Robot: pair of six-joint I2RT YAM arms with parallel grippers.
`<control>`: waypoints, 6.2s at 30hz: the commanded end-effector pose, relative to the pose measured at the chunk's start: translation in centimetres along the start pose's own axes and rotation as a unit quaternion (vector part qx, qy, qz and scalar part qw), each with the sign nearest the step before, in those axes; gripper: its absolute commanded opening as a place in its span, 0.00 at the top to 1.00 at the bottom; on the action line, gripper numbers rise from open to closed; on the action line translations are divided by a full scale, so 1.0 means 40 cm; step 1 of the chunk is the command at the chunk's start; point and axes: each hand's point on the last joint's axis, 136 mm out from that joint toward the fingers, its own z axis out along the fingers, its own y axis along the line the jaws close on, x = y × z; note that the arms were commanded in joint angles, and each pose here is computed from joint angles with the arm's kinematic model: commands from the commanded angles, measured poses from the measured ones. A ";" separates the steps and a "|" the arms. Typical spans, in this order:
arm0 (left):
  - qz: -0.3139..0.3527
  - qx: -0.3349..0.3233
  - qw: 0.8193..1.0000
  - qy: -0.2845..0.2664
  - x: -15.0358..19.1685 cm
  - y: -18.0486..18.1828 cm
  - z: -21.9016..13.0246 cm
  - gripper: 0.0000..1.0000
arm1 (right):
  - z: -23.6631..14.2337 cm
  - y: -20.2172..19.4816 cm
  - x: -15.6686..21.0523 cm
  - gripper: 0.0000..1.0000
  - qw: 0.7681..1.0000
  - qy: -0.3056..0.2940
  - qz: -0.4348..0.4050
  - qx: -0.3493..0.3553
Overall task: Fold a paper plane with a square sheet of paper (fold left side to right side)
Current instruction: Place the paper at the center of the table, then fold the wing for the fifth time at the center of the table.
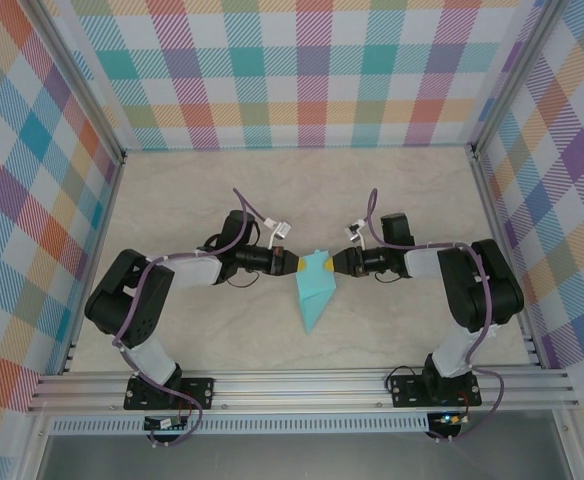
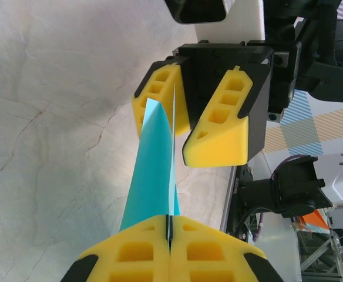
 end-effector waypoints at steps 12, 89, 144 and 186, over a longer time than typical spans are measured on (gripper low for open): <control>0.001 -0.050 0.999 -0.002 -0.006 0.042 -0.001 0.45 | 0.007 -0.001 0.011 0.90 1.000 0.011 0.001 0.010; 0.239 -0.581 0.762 0.159 0.277 0.033 0.151 0.70 | 0.013 -0.141 0.006 0.91 0.951 0.020 0.233 0.203; -0.074 -0.237 0.967 -0.054 0.166 -0.009 0.136 0.95 | -0.091 -0.022 0.057 0.38 0.953 -0.103 0.137 0.251; -0.232 -0.160 0.954 -0.102 0.202 0.096 0.133 1.00 | 0.086 -0.142 0.077 0.58 0.916 -0.032 0.222 0.332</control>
